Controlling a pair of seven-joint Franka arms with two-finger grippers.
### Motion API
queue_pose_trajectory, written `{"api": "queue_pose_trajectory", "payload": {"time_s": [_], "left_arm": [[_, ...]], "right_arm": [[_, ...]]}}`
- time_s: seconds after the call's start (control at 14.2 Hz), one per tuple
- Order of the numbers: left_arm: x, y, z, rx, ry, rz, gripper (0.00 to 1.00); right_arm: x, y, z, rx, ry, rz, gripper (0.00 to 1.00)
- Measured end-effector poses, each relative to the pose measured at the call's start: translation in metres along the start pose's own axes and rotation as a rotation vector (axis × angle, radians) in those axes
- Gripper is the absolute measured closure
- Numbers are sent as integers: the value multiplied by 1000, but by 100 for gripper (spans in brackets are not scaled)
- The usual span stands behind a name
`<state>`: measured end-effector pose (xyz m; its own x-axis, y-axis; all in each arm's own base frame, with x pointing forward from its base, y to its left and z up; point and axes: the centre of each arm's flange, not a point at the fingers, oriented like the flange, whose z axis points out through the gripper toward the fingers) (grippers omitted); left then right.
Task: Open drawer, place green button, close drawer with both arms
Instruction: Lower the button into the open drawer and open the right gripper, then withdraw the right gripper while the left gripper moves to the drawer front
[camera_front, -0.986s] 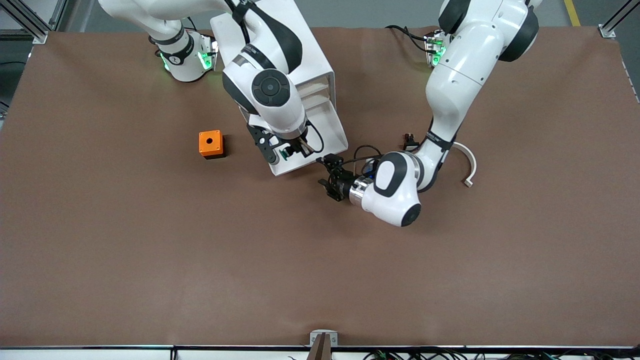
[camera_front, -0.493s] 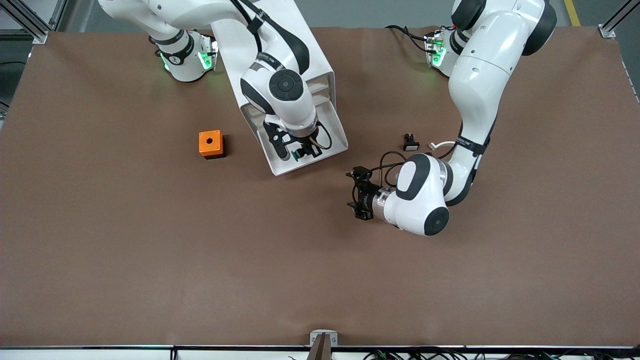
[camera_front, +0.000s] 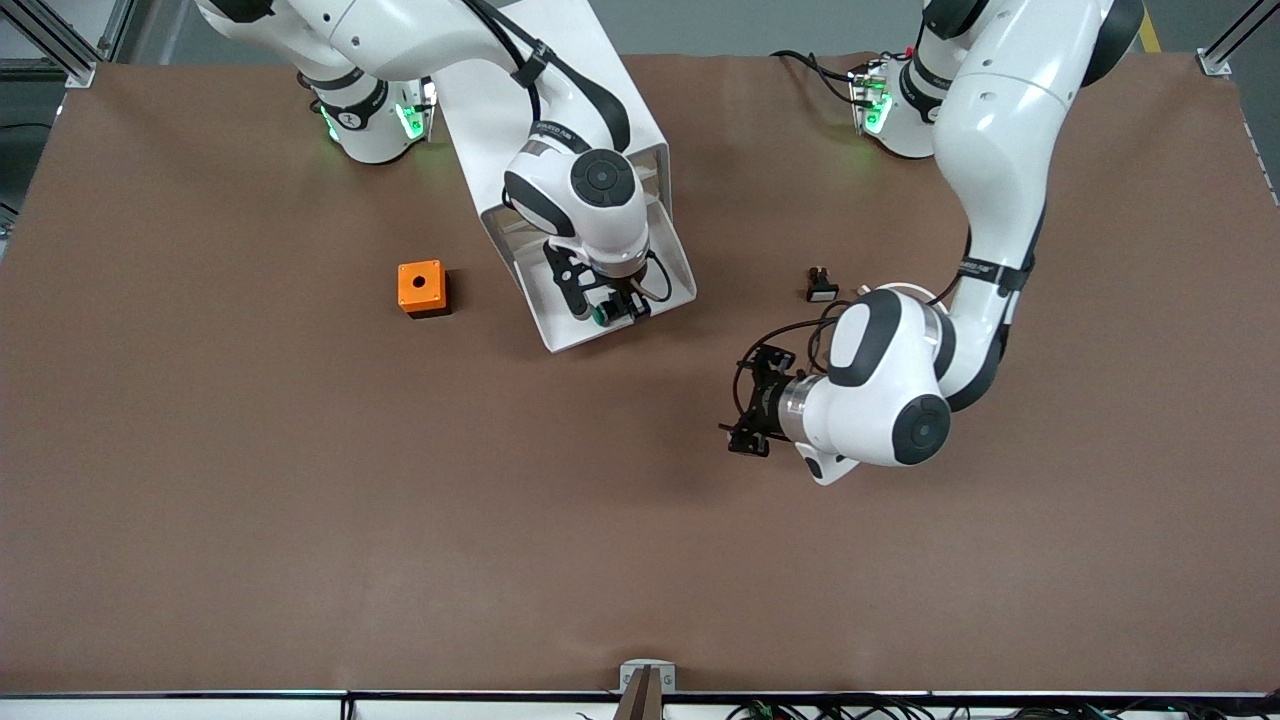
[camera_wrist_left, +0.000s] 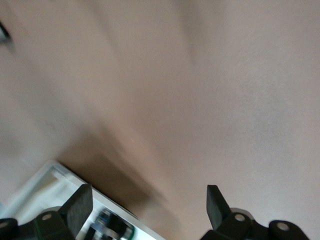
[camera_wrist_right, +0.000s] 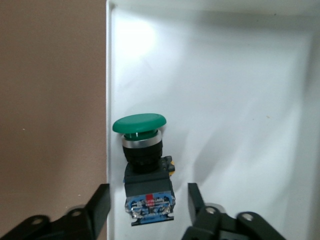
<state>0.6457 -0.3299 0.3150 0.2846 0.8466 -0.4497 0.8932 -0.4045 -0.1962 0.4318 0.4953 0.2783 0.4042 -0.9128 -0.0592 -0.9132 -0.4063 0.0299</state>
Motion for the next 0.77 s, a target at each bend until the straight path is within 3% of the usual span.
{"api": "queue_pose_trajectory", "payload": {"time_s": [0.14,0.21,0.42,0.56,0.63,0.77], "left_arm": [[-3,-12,-14,49,61,119,0],[-3,-16,-18,68,82,168,0],[-1,-18,-12,108,115,371,0],[0,-17,-1,129,105,537,0],[2,-15,5,135,100,602,0],[0,-10,17,118,105,673,0]], "right_arm": [[7,-11,-22,24,6,16,5],[18,-20,-44,34,21,19,0],[70,-39,-123,72,65,-108,0],[113,-42,-162,49,104,-228,0],[137,-44,-180,28,101,-275,0],[189,-50,-212,14,7,-323,0]]}}
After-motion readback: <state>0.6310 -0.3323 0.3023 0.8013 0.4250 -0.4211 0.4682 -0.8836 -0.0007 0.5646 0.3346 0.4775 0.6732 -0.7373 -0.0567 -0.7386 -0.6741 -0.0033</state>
